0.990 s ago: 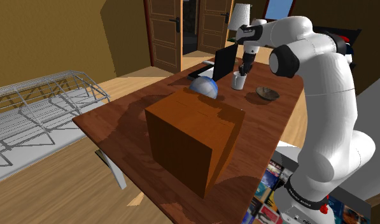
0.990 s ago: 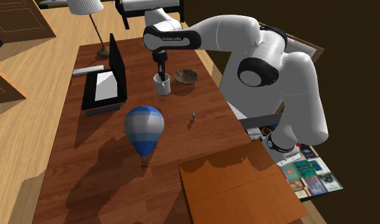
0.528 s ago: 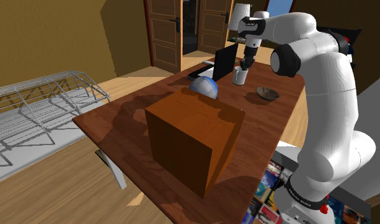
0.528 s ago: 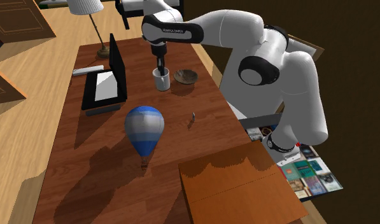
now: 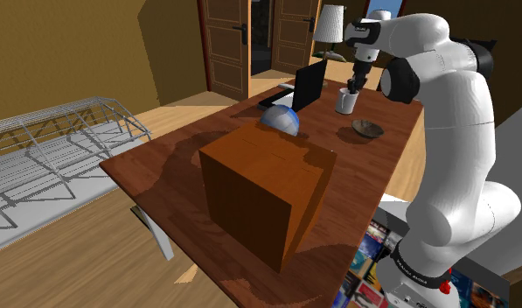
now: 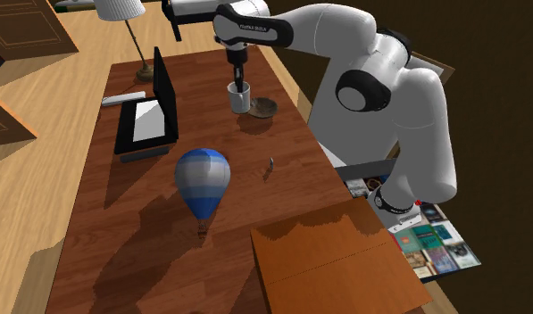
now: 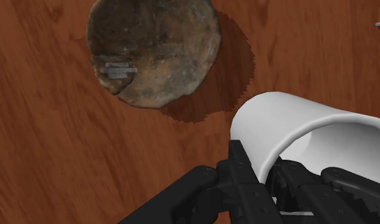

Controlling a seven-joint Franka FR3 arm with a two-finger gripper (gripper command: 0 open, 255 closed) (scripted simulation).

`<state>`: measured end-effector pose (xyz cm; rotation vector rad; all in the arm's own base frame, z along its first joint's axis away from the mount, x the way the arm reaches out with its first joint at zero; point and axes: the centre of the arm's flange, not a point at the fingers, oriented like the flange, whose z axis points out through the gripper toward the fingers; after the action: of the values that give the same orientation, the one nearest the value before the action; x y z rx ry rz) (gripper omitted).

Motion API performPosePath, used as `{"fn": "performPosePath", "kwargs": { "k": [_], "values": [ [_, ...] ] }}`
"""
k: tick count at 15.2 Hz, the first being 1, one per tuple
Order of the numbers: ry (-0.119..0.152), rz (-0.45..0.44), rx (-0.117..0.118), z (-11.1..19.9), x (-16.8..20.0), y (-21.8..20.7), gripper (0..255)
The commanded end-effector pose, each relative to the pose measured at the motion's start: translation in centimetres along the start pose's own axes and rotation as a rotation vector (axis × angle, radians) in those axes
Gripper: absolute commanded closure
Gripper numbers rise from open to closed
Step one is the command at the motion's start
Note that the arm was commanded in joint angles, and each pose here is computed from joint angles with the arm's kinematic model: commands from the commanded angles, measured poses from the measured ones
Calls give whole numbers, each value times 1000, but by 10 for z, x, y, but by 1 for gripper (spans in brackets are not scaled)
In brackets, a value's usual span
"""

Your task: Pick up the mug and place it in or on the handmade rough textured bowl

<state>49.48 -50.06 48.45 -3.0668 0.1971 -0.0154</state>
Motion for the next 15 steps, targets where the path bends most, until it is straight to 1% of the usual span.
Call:
{"fn": "performPosePath", "kwargs": {
  "k": [1, 9, 15],
  "values": [
    [0, -1, 0, -2, -18, 21, 255],
    [0, -1, 0, -22, -89, 105, 255],
    [0, -1, 0, 10, -89, 107, 255]
  ]
}}
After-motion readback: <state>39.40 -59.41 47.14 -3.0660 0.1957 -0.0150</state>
